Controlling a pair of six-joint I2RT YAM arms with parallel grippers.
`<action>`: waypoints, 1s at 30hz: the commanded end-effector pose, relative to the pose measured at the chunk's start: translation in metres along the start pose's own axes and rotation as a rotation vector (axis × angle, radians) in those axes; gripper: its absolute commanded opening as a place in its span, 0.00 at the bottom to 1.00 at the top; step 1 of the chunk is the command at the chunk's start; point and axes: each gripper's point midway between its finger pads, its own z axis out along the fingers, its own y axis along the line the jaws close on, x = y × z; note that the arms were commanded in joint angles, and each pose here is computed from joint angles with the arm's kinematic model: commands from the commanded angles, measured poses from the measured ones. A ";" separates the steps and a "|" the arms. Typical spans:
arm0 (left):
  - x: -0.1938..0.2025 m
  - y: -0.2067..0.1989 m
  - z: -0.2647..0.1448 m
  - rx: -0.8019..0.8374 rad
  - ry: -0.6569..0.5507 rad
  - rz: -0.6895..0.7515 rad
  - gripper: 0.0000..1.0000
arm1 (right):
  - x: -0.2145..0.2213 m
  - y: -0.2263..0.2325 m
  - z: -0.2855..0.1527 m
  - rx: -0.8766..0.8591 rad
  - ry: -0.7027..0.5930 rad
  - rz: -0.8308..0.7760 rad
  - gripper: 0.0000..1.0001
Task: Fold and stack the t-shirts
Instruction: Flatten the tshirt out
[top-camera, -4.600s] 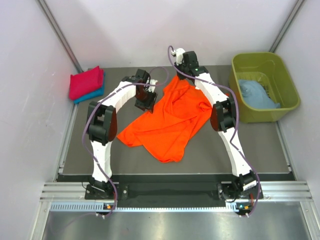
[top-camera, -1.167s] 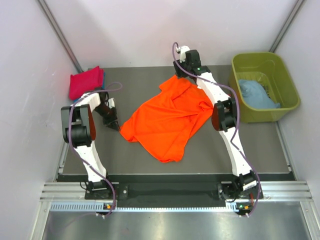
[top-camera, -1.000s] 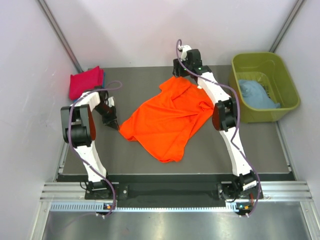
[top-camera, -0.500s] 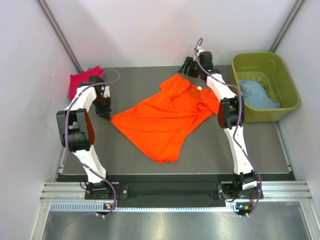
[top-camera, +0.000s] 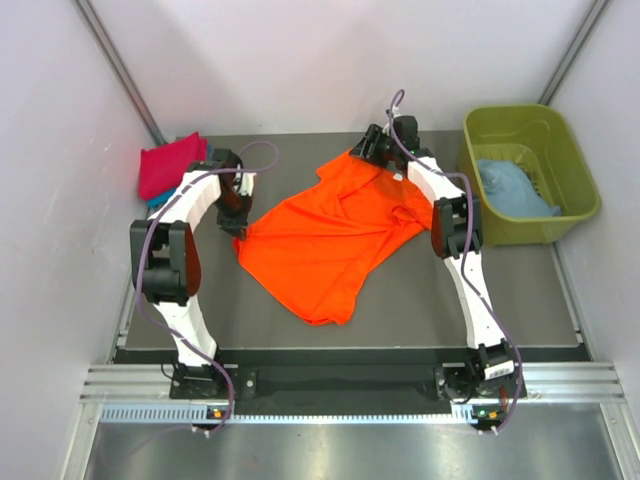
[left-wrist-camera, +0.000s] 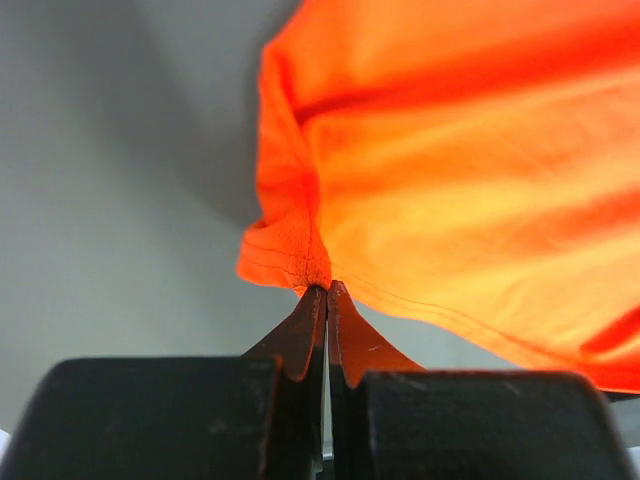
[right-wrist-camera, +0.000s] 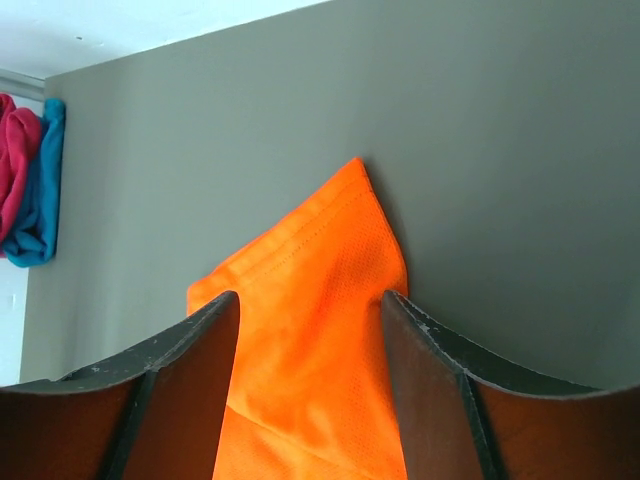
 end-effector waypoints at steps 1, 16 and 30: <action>0.007 -0.007 -0.012 0.012 -0.008 0.037 0.00 | -0.036 0.027 -0.006 -0.062 -0.096 -0.051 0.59; -0.010 -0.030 -0.008 0.047 -0.035 0.063 0.00 | -0.041 -0.026 -0.027 0.222 -0.075 -0.244 0.56; -0.022 -0.036 -0.008 0.064 -0.064 0.050 0.00 | 0.026 -0.011 -0.019 0.122 0.124 -0.224 0.27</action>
